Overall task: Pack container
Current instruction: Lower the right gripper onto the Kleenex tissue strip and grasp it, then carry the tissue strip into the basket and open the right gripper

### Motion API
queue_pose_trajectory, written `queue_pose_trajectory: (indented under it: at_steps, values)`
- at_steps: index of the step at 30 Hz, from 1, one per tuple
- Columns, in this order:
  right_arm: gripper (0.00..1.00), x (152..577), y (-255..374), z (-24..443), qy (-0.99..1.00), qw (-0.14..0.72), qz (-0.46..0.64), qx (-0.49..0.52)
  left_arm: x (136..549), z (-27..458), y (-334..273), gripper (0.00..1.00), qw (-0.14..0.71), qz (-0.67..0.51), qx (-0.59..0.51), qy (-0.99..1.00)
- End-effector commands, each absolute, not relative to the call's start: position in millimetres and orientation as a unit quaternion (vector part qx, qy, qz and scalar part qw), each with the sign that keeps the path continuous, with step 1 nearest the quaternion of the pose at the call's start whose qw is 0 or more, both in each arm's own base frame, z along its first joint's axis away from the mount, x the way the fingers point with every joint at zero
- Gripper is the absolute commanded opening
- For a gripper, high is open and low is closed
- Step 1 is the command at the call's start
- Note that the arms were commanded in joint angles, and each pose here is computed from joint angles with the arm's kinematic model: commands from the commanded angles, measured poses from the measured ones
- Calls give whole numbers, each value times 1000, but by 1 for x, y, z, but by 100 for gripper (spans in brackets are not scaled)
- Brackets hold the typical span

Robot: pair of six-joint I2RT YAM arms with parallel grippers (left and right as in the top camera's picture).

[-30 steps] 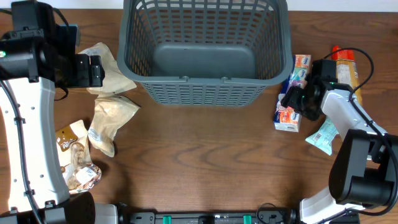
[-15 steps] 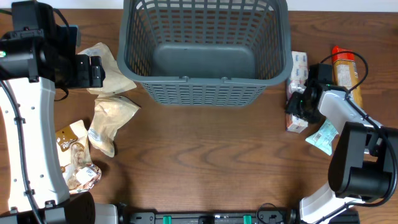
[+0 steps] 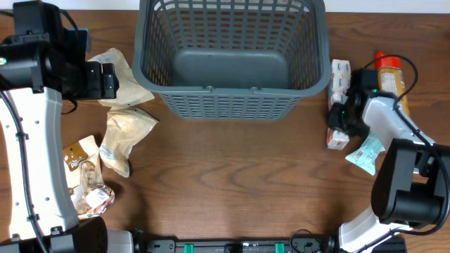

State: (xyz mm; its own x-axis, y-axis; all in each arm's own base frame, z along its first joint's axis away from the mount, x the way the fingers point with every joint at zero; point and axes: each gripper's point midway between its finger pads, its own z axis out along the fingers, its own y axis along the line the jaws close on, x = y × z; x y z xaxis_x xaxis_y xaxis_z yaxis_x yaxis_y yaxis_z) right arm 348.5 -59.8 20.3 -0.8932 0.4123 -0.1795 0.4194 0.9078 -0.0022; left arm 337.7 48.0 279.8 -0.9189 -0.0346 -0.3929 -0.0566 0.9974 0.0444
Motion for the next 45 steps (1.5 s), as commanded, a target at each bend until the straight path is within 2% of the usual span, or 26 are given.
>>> queue_pose_trajectory:
  at_steps: [1,10,13,17,22,26,29,35,45]
  values:
    - [1,394,-78,86,964,169,-38,203,336,285,48,94,207,30,-18,978]
    - [1,440,-89,254,936,300,-60,174,334,284,48,94,203,29,-18,979]
    - [1,446,-75,301,930,342,-62,123,334,284,48,94,203,29,-18,979]
    - [1,449,-30,355,918,389,-78,-14,334,284,48,94,203,29,-18,978]
    - [1,433,78,389,855,418,-58,-300,334,284,48,94,203,30,-18,979]
    - [1,419,135,385,797,410,-67,-439,334,284,48,94,203,29,-18,979]
    - [1,417,158,375,767,397,-74,-499,334,284,48,94,203,29,-18,979]
    - [1,429,181,331,751,354,-37,-556,334,284,48,94,203,29,-19,979]
    - [1,462,200,210,781,233,13,-580,335,284,44,94,205,16,-17,978]
